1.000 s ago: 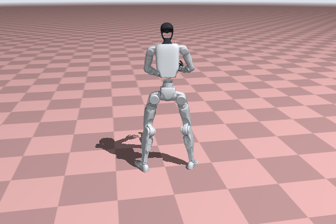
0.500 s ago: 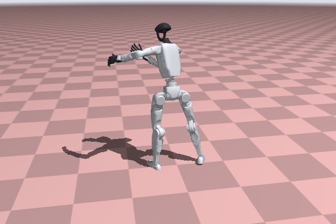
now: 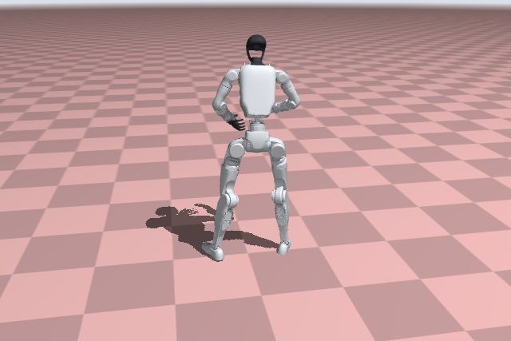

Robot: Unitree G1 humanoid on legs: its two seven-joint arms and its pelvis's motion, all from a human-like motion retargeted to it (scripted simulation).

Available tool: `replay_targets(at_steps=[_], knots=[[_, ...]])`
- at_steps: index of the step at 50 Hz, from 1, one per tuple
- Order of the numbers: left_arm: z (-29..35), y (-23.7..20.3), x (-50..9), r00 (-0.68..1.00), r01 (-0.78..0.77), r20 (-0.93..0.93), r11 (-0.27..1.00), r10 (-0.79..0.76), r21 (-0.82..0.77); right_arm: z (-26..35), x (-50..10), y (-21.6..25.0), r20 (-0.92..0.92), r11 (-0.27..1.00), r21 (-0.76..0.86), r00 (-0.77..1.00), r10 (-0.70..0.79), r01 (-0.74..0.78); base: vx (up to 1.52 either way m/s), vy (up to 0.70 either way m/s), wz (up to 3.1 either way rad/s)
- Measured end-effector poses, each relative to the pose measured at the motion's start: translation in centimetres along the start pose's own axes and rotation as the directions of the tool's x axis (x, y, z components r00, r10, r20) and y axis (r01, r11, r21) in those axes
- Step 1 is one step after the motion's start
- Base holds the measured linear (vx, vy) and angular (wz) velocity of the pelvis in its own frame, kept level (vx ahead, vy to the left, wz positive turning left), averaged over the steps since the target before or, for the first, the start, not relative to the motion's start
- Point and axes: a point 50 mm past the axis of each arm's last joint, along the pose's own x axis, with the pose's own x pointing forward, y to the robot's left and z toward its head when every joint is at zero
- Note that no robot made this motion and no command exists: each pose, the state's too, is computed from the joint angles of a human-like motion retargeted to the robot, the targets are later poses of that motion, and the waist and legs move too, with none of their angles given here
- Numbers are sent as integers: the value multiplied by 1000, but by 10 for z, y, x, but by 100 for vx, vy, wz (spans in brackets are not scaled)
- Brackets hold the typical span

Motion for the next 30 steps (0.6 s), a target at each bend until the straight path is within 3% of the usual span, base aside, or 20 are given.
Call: replay_targets(at_steps=[1, 2, 3, 4, 10, 17, 24, 30], knots=[[3, -17, 10, 999, 43, 18, 998, -42, -42, 15, 1, -14, 28, 929, 357, 994, -110, 92, 1, -43, -99], [7, -35, 19, 996, 89, 33, 994, -87, -66, 19, 3, -31, 37, 916, 378, 986, -163, 137, 2, -40, -90], [14, -54, 29, 988, 147, 49, 985, -143, -88, 21, 6, -48, 22, 811, 564, 980, -198, 151, 3, -36, -79], [22, -74, 39, 976, 212, 65, 972, -206, -106, 23, 6, -67, 25, 600, 790, 971, -237, 126, 4, -32, -66], [92, -182, 65, 857, 494, 242, 859, -455, -133, 115, 19, -163, 377, 750, 655, 821, -430, 92, 7, -16, -38], [173, -267, 46, 632, 722, 416, 692, -654, -9, 227, 7, -217, 679, 900, 391, 600, -424, 194, 6, -3, -14], [212, -280, 36, 550, 725, 491, 678, -676, 121, 268, 3, -223, 761, 920, 212, 535, -367, 329, -1, 1, -7], [195, -245, 53, 645, 647, 461, 757, -609, 95, 236, 21, -224, 679, 840, 33, 605, -416, 541, -7, 16, 10]])
